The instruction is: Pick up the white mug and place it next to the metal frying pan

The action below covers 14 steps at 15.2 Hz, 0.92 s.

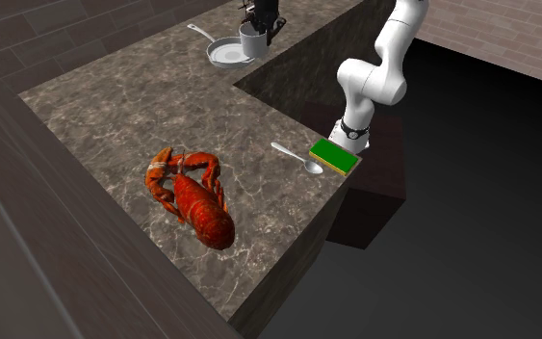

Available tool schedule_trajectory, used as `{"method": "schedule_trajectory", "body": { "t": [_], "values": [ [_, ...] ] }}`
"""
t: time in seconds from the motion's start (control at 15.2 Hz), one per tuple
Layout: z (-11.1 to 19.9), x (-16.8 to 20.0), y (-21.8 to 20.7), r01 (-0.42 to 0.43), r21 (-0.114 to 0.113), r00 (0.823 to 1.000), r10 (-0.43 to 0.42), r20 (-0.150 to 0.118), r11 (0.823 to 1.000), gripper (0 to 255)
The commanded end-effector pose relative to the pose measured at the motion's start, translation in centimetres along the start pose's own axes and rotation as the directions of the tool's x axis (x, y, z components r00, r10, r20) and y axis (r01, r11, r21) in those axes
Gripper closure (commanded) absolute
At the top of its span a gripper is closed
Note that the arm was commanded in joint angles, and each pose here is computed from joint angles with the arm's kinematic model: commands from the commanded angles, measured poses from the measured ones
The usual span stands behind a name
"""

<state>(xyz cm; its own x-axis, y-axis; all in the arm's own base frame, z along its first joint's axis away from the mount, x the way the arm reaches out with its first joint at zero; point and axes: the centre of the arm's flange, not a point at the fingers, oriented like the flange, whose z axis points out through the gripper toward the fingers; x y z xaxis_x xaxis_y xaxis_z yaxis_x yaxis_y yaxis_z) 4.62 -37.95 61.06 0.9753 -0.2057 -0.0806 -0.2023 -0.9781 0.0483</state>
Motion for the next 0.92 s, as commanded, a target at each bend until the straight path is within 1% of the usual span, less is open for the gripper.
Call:
{"method": "schedule_trajectory", "body": {
  "t": [0.0,0.86],
  "values": [
    [0.1,-2.7,1.1,0.001,0.0,1.0,-0.001,0.001,1.0,255],
    [1.7,-18.8,6.7,0.001,0.0,1.0,-0.001,0.001,1.0,255]
  ]
}}
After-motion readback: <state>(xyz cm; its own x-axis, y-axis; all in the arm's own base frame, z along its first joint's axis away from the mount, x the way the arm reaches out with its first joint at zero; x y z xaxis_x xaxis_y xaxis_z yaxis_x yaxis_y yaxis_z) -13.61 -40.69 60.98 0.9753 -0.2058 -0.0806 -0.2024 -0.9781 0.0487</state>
